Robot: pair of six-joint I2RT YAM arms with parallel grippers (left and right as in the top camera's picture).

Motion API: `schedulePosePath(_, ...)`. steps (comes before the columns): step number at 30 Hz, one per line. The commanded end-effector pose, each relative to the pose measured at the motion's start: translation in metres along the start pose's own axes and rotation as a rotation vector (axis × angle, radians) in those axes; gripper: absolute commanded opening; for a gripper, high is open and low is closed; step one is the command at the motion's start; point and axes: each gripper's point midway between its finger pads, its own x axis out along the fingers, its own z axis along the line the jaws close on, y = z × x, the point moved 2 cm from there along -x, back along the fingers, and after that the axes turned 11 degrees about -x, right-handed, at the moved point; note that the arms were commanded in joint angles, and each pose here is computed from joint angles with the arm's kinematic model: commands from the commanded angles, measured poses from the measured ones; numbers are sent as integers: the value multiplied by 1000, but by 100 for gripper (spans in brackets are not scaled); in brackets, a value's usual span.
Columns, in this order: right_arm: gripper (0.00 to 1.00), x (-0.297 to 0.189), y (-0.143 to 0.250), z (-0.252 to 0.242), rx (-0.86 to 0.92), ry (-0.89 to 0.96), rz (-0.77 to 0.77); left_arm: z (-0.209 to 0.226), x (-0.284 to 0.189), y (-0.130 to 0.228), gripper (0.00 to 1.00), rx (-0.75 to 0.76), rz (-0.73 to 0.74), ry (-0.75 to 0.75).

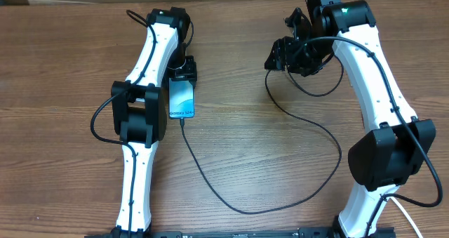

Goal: Plug charger to phone and switch on socket
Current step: 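Lower the phone flat onto the table with the left gripper and release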

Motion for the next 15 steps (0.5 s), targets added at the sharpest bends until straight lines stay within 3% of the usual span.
schedulePosePath(1,68,-16,-5,7,-28,10,-46,2,6,0,36,3,-2,-40)
schedulePosePath(3,70,-16,-5,7,-28,10,-46,2,6,0,51,3,1,-42)
schedulePosePath(10,71,-16,-4,7,-27,10,-43,6,-8,1,63,-1,-15,-42)
schedulePosePath(15,71,-16,-4,7,-27,10,-43,5,-43,-3,82,-5,-99,5)
